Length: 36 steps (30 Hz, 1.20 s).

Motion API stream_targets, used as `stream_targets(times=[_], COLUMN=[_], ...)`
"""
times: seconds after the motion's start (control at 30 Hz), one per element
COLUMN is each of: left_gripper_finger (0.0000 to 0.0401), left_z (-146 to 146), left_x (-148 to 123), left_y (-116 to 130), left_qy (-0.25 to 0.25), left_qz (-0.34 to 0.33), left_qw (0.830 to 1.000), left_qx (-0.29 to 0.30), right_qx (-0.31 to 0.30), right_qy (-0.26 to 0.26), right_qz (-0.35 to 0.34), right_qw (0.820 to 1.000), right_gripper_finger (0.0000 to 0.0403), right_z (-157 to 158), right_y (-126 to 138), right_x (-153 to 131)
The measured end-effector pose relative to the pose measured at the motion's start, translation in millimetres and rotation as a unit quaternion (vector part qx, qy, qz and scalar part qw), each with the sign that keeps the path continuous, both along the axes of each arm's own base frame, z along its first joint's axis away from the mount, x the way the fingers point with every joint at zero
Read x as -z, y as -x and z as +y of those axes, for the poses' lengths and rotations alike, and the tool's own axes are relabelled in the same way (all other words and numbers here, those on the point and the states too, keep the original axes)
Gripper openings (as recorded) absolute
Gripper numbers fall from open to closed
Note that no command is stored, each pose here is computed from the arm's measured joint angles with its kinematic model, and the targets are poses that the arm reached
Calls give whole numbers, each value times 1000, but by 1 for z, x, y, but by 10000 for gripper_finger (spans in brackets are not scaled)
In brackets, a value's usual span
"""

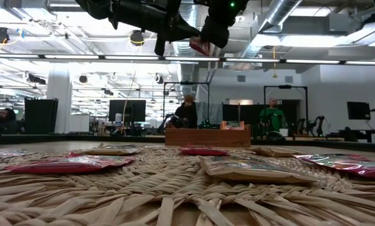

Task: Pick & Place Tea
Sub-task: Put the red tea bag into the middle section of the wooden organizer

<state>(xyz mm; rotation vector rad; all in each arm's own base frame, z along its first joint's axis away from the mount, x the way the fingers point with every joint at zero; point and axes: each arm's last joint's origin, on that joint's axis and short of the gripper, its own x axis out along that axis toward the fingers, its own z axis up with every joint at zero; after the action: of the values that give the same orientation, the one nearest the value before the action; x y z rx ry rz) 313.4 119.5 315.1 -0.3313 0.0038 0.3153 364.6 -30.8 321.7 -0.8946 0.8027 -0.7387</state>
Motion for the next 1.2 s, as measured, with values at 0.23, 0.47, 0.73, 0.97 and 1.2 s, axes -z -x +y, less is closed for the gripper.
stream_targets(times=[0.23,0.47,0.73,0.97,1.2], left_gripper_finger=[0,0,0,0,0], left_z=[0,1,1,3,25], left_x=[0,6,10,22,50], left_y=[0,1,1,-1,-19], left_qy=[-9,-13,-55,-100,-91], left_qz=[5,39,74,113,95], left_qw=[1000,999,996,988,991], left_qx=[-5,-17,-11,-4,24], right_qx=[3,3,41,60,142], right_qy=[-8,-6,16,17,-34], right_qz=[-11,-9,-28,-8,40], right_qw=[1000,1000,999,998,989], right_gripper_finger=[0,17,92,164,189], right_z=[2,1,1,-6,-31], right_y=[0,0,1,5,30], right_x=[0,0,-14,-30,-24])
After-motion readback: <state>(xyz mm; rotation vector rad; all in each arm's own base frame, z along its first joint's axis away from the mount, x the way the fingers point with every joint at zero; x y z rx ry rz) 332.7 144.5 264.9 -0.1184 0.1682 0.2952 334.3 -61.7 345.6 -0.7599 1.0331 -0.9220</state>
